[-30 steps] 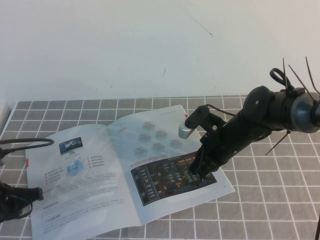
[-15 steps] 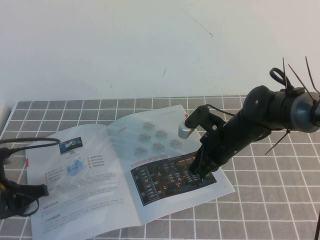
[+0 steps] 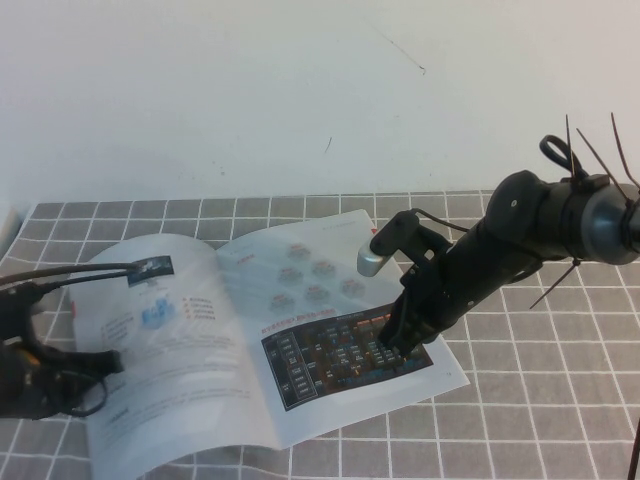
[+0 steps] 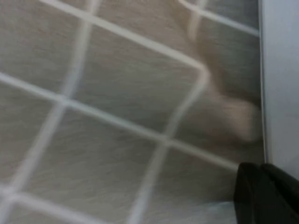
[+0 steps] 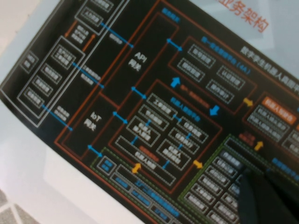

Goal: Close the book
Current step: 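Close the open booklet and leave it lying on the table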

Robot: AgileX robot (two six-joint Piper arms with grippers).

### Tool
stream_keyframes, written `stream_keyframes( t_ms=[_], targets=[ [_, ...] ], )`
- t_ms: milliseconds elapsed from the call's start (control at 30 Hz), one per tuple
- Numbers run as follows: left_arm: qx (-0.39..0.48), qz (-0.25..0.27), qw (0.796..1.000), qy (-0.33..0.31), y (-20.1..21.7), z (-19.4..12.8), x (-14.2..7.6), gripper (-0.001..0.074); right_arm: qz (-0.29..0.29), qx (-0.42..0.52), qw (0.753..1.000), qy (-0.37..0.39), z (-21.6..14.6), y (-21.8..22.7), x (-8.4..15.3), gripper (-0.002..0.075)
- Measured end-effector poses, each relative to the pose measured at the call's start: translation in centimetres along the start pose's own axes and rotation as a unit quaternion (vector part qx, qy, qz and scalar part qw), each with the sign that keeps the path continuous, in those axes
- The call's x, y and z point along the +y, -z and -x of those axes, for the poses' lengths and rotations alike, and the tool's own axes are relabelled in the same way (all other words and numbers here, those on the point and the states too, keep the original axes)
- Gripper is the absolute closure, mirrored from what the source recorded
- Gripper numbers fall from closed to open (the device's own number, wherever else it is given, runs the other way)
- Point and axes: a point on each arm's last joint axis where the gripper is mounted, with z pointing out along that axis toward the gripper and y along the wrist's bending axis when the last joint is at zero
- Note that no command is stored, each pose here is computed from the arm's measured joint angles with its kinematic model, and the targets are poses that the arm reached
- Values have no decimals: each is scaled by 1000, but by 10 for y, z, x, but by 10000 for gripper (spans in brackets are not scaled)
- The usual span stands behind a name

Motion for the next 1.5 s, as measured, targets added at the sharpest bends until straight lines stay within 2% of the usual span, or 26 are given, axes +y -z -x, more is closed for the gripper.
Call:
stream_keyframes(
  t_ms=[233,367,700,833,1033,1233,1367,1500],
  targets=[
    [-38,-52,998,-17,-2,-7,-38,738,4,-2,1000,-6,0,0,-1,727],
    [-44,-74,996,-5,-3,-10,-55,739,8,-3,1000,-9,0,0,0,727],
    [-104,-165,980,-46,17,20,-128,739,26,1,1000,-14,1,1,1,728],
    [-118,-188,972,-77,29,27,-148,739,22,26,999,-4,15,12,0,727],
    [-157,-205,959,-120,63,37,-152,739,-72,63,995,26,58,80,-9,728],
    [-229,-225,933,-164,123,50,-147,739,-125,18,991,52,97,153,2,728],
    [-263,-207,911,-241,168,50,-134,739,-168,21,983,71,101,187,9,728],
    [-301,-179,888,-298,223,43,-111,739,-221,11,974,58,91,233,13,727]
  ],
)
